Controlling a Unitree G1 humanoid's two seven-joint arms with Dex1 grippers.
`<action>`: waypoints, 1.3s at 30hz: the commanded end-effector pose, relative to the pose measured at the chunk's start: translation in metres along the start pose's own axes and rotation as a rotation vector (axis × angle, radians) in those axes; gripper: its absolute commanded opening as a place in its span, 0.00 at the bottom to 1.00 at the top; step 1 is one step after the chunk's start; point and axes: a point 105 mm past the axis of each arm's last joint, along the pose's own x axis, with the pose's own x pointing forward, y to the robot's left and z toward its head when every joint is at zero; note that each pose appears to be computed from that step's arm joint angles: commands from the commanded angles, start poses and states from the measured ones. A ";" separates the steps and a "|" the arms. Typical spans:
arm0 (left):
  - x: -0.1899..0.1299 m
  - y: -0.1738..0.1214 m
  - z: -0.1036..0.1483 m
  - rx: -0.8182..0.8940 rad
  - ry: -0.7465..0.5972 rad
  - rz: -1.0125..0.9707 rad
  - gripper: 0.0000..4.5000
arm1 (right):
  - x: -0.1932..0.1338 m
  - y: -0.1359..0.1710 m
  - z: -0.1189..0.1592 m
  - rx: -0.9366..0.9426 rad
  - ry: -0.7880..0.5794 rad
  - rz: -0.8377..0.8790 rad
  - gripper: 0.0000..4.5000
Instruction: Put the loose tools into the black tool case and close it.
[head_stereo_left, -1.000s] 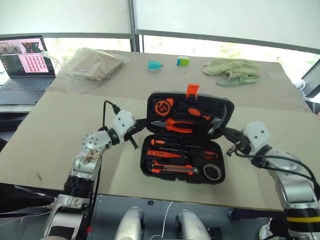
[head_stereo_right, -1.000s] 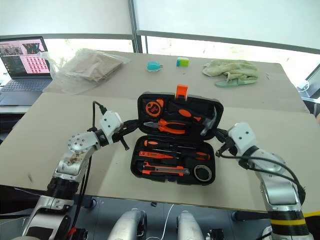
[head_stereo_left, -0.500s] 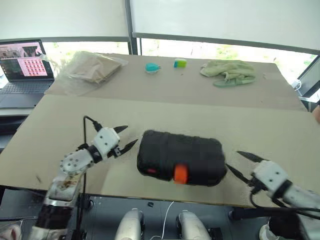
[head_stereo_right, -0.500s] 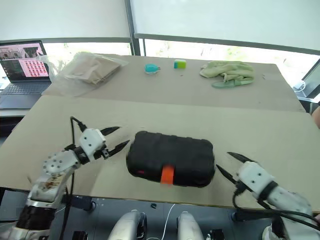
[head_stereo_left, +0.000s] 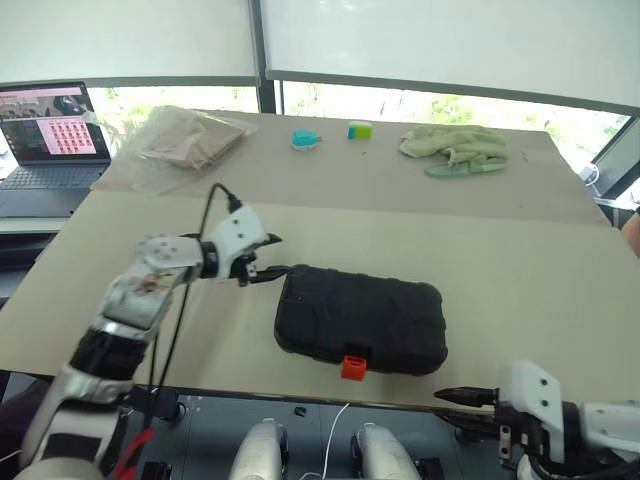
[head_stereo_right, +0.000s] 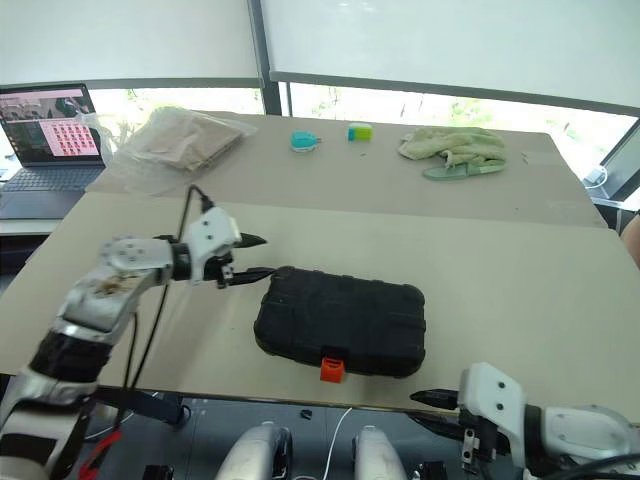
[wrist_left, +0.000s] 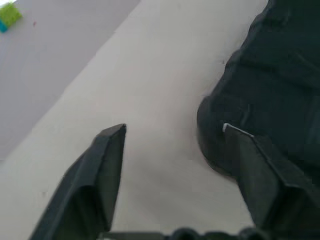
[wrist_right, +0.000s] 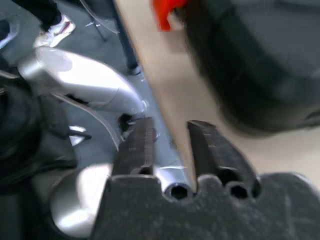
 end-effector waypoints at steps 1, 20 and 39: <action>0.026 -0.003 -0.004 0.166 0.052 -0.086 0.35 | 0.014 -0.007 -0.003 -0.033 0.029 0.003 0.00; 0.036 0.013 0.022 0.327 -0.024 -0.236 0.01 | 0.019 -0.096 0.013 -0.046 -0.012 -0.328 0.00; 0.076 -0.082 0.014 0.433 0.040 -0.689 0.01 | 0.030 -0.031 0.015 0.064 -0.073 -0.065 0.00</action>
